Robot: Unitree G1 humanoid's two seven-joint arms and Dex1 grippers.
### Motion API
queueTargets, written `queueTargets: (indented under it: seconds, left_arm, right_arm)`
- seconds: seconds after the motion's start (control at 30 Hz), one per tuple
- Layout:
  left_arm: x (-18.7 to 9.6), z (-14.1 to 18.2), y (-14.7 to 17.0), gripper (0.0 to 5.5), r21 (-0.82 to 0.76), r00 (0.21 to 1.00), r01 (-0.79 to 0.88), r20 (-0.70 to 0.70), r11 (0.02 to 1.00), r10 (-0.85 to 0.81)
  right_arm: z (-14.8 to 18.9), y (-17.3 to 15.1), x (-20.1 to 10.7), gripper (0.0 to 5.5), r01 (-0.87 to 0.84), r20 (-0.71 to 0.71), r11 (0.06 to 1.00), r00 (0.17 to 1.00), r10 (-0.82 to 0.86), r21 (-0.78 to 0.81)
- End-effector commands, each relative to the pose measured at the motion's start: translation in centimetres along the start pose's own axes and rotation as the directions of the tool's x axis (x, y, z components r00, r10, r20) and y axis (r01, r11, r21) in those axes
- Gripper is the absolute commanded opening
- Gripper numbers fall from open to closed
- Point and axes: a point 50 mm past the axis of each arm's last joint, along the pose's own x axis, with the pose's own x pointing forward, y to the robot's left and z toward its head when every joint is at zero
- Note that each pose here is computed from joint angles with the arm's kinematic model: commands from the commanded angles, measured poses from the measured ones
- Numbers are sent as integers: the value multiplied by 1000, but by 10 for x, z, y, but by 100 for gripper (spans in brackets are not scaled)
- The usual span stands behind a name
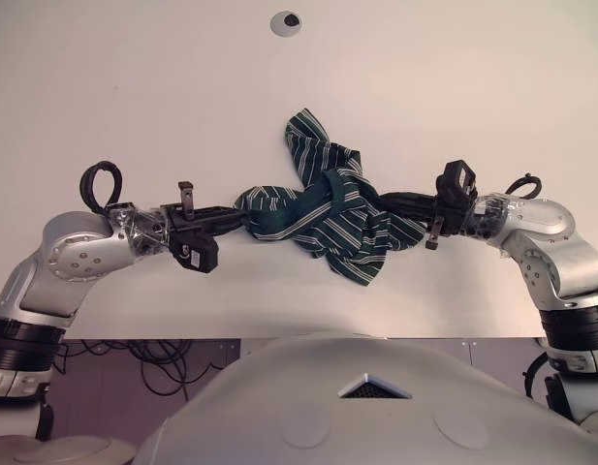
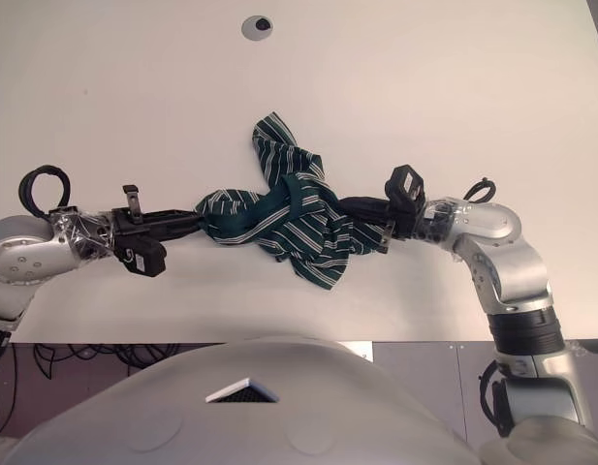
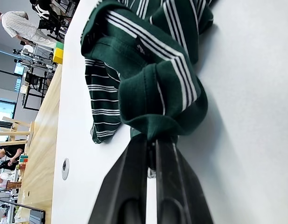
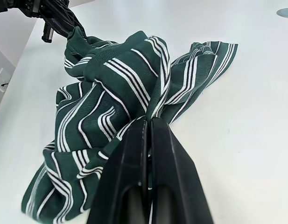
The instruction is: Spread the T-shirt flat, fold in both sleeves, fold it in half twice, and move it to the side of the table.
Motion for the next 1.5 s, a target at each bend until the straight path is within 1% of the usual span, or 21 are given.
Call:
queueTargets:
  seconds: [0.03,0.1,0.2,0.3,0.37,0.43,0.53,0.63,0.73,0.83,0.93,1.03,1.13,1.2,1.27,1.3,1.33,1.37,1.4,1.47,1.5]
  left_arm:
    - [0,-6,13,0,43,996,-88,-26,995,89]
    - [-3,-9,32,0,92,977,-210,-28,973,213]
    - [-12,-9,65,0,158,910,-411,17,898,414]
    - [-17,-15,93,0,171,834,-546,15,820,551]
    - [-20,-18,110,0,175,800,-590,-1,788,599]
    - [-22,-20,129,0,193,783,-608,-10,770,622]
    - [-20,-22,172,0,249,754,-632,-22,734,657]
    - [-10,-20,214,0,318,756,-615,-22,722,654]
    - [1,-14,257,0,397,749,-596,-38,698,661]
    - [6,-8,291,0,466,723,-583,-75,666,686]
    - [5,-5,315,0,573,682,-532,-146,623,717]
    - [1,-4,331,0,703,615,-441,-216,558,758]
    - [-7,4,346,0,756,533,-434,-224,491,816]
    - [-9,11,353,0,752,508,-466,-203,466,837]
    - [-10,15,355,0,745,507,-489,-179,453,843]
    - [-9,15,354,0,730,519,-503,-172,462,837]
    - [-8,14,351,0,714,535,-514,-167,476,828]
    - [-5,9,345,0,686,568,-520,-167,509,806]
    - [-2,4,338,0,654,608,-523,-164,547,777]
    - [12,-11,308,0,517,756,-503,-125,692,643]
    - [18,-19,288,0,430,833,-463,-86,775,546]
  right_arm:
    - [14,-6,-3,5,40,69,999,997,-39,-8]
    - [27,-15,-11,5,109,127,994,986,-105,-27]
    - [51,-29,-21,5,245,234,966,947,-221,-80]
    - [73,-41,-25,5,378,312,910,897,-314,-169]
    - [84,-50,-25,5,456,340,858,866,-367,-237]
    - [96,-58,-25,5,514,374,809,837,-400,-285]
    - [127,-77,-24,5,620,436,667,778,-453,-413]
    - [159,-96,-23,5,687,495,542,725,-478,-483]
    - [194,-113,-22,5,729,544,460,684,-486,-506]
    - [223,-129,-15,5,758,567,409,652,-504,-508]
    - [252,-140,-11,5,796,588,358,603,-539,-488]
    - [273,-145,-13,5,839,608,273,533,-589,-471]
    - [294,-144,-20,5,878,646,150,441,-623,-455]
    - [302,-142,-22,5,888,667,121,418,-617,-445]
    - [305,-139,-24,5,888,684,112,419,-598,-446]
    - [304,-139,-26,5,886,693,114,426,-582,-449]
    - [302,-138,-28,5,883,701,119,436,-565,-453]
    - [297,-137,-29,5,874,705,144,464,-536,-465]
    - [291,-137,-30,5,861,706,180,496,-505,-476]
    - [267,-134,-29,5,795,686,308,607,-401,-523]
    - [250,-130,-29,5,739,667,403,668,-331,-540]
